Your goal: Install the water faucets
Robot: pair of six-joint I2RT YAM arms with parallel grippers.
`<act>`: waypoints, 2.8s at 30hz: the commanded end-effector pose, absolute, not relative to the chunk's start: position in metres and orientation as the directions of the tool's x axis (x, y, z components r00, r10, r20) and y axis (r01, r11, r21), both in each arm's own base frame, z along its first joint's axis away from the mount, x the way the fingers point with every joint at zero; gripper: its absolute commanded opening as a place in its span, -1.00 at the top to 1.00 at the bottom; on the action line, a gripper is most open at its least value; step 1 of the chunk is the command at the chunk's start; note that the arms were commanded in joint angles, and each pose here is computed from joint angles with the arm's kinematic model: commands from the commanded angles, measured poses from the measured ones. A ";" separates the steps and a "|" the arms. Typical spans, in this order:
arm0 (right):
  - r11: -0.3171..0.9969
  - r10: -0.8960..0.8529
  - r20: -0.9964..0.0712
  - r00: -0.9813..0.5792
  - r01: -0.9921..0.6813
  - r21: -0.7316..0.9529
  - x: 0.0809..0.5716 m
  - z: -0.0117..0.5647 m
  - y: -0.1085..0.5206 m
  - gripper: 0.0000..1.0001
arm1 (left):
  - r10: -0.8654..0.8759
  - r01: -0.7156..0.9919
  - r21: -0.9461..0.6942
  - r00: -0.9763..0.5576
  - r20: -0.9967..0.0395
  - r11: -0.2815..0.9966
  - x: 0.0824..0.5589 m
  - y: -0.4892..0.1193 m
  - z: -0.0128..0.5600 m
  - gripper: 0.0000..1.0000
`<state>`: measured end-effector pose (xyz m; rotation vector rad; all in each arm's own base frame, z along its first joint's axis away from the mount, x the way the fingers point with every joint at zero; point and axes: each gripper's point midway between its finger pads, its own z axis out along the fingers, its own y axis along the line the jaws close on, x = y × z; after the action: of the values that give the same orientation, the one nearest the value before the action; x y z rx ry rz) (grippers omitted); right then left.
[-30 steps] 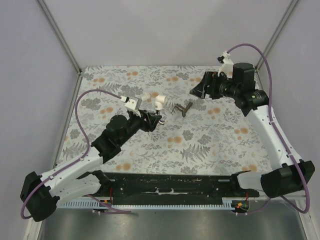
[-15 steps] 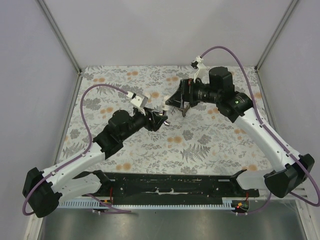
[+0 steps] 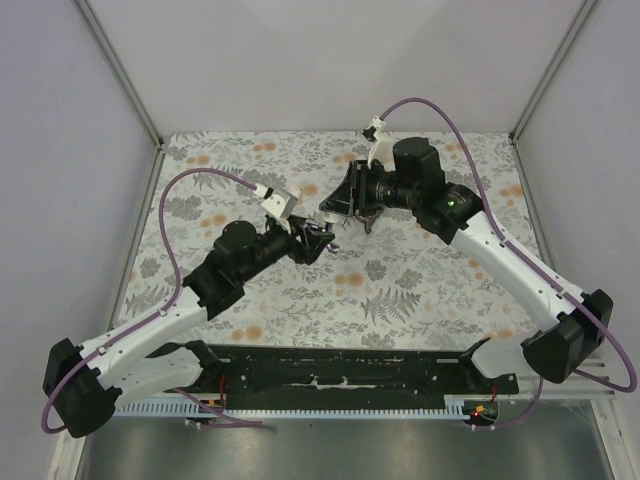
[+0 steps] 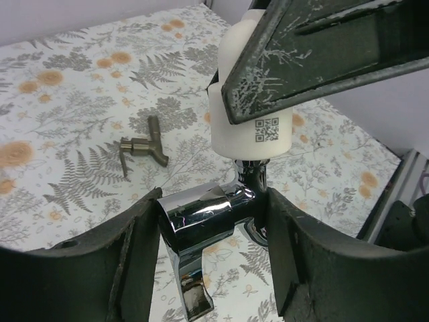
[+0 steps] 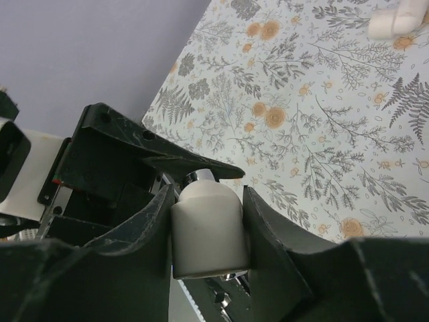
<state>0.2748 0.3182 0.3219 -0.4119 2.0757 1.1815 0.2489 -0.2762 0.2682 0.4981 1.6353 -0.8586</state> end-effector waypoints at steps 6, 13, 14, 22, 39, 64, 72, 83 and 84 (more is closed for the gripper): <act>0.743 0.194 -0.736 -0.649 -0.392 0.542 0.294 0.322 0.297 1.00 | 0.071 0.462 0.145 0.173 -0.982 0.875 0.255 -0.264 0.349 0.96; 0.851 0.278 -0.777 -0.565 -0.230 0.472 0.305 0.320 0.283 1.00 | 0.198 0.207 0.254 0.257 -0.946 0.945 0.247 -0.280 0.363 0.96; 0.848 0.286 -0.778 -0.559 -0.231 0.477 0.305 0.322 0.283 1.00 | 0.197 0.230 0.259 0.259 -0.945 0.938 0.245 -0.286 0.362 0.92; 0.787 0.235 -0.843 -0.484 -0.414 0.457 0.306 0.363 0.280 1.00 | -0.049 0.725 0.060 0.128 -0.991 0.686 0.208 -0.303 0.357 -0.47; 0.239 0.090 -0.959 -0.269 -0.929 0.283 0.242 0.440 0.301 1.00 | -0.233 0.979 -0.150 -0.114 -0.966 0.141 0.204 -0.263 0.381 -0.56; -0.026 0.092 -0.970 -0.223 -0.975 0.222 0.222 0.455 0.321 1.00 | -0.240 0.904 -0.305 -0.380 -0.893 -0.300 0.173 -0.291 0.385 -0.59; -0.013 0.086 -0.972 -0.217 -0.976 0.217 0.224 0.451 0.321 1.00 | -0.213 0.878 -0.341 -0.423 -0.881 -0.336 0.163 -0.289 0.376 -0.60; 0.138 0.028 -0.976 -0.215 -0.967 0.217 0.239 0.434 0.321 1.00 | -0.246 0.946 -0.307 -0.323 -0.914 -0.102 0.187 -0.296 0.367 0.96; 0.177 0.015 -0.975 -0.221 -0.959 0.220 0.242 0.430 0.321 1.00 | -0.230 0.957 -0.291 -0.287 -0.930 -0.015 0.195 -0.297 0.360 0.96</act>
<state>0.2339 0.3243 0.4102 -1.0004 1.4818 1.3929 0.1819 -0.2963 0.3622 0.8656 1.2485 -1.7989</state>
